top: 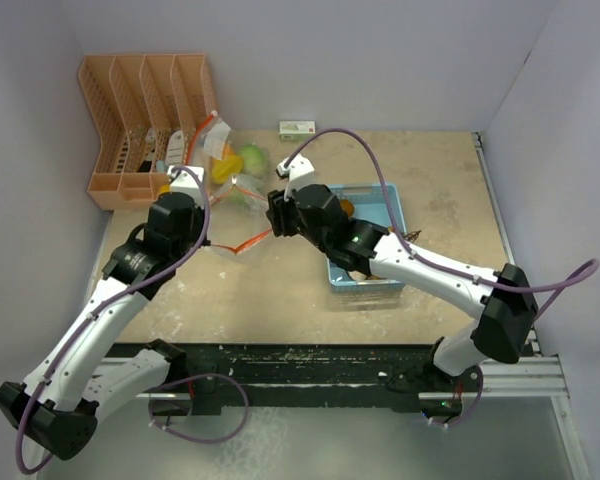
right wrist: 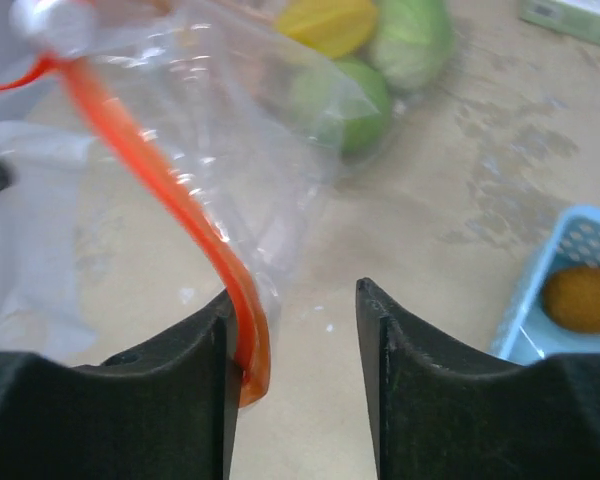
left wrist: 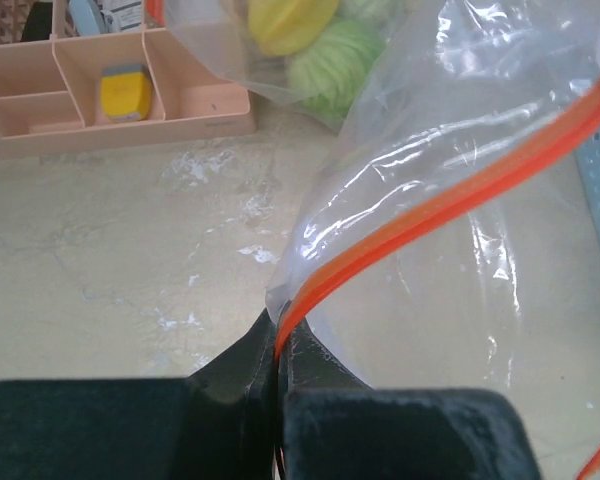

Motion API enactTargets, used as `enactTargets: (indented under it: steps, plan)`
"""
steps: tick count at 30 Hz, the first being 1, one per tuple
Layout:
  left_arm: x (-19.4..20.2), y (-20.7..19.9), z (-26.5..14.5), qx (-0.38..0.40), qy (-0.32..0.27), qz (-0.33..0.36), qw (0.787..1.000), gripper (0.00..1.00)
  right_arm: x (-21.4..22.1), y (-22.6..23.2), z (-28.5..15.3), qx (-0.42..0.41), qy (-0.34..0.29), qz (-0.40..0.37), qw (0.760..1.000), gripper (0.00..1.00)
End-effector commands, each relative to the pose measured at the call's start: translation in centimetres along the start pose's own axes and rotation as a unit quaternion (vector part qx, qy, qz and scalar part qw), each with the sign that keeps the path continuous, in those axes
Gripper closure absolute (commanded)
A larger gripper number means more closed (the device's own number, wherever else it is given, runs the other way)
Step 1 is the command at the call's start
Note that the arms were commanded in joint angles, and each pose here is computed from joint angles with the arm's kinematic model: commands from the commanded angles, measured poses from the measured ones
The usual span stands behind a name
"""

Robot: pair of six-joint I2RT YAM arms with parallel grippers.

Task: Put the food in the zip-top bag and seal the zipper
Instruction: Open the zipper of the food storage bag, then pick up the fake fruit from the bin.

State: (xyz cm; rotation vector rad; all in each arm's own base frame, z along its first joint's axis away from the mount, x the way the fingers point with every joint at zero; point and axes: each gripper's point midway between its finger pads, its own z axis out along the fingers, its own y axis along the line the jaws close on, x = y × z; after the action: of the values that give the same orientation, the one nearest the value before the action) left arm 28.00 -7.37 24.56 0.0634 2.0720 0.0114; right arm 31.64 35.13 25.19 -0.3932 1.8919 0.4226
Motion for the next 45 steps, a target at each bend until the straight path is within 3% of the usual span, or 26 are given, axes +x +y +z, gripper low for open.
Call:
enactTargets:
  steps: [1, 3, 5, 11, 13, 15, 17, 21, 24, 36, 45]
  plan:
    - [-2.6, 0.4, -0.4, -0.008, -0.024, 0.009, 1.0, 1.0, -5.1, 7.1, -3.1, -0.223, -0.068, -0.033, 0.972, 0.47]
    - [-2.6, 0.0, -0.1, -0.002, -0.018, 0.013, 1.0, 1.0, -4.9, 10.0, -4.3, -0.307, -0.061, -0.047, 0.949, 0.41]
    - [-2.9, -0.3, 0.1, 0.002, -0.017, 0.016, 1.0, 1.0, -4.8, 11.2, -5.0, -0.34, -0.059, -0.045, 0.937, 0.34]
    - [-2.9, 0.7, 0.1, -0.022, -0.018, 0.03, 0.999, 1.0, -5.9, 9.7, -6.6, -0.317, -0.079, -0.031, 0.945, 0.26]
    - [-2.7, 1.3, -0.2, -0.034, -0.015, 0.036, 0.999, 1.0, -6.2, 7.6, -6.7, -0.266, -0.081, 0.008, 0.961, 0.22]
    - [-2.8, 1.6, -0.4, -0.04, -0.015, 0.037, 0.998, 1.0, -5.7, 3.4, -6.2, -0.159, -0.072, 0.033, 0.984, 0.16]
    - [-2.6, 1.3, -0.2, -0.033, -0.012, 0.037, 0.999, 1.0, -4.3, -1.8, -6.3, -0.043, -0.052, 0.059, 0.996, 0.01]
    - [-1.9, -0.6, 1.2, 0.002, -0.004, 0.026, 1.0, 1.0, 0.2, -12.2, -7.6, 0.125, -0.002, 0.136, 0.983, 0.01]
    - [-1.4, -1.8, 2.2, 0.023, 0.007, 0.021, 0.999, 1.0, 1.7, -16.1, -9.7, 0.189, -0.005, 0.17, 0.967, 0.0]
    - [-0.4, -4.8, 4.4, 0.079, 0.012, -0.001, 0.997, 1.0, 9.1, -23.5, -10.3, 0.309, 0.059, 0.243, 0.918, 0.0]
    - [-0.7, -4.6, 3.8, 0.082, 0.001, -0.002, 0.997, 1.0, 9.8, -27.2, -11.7, 0.358, 0.043, 0.264, 0.895, 0.01]
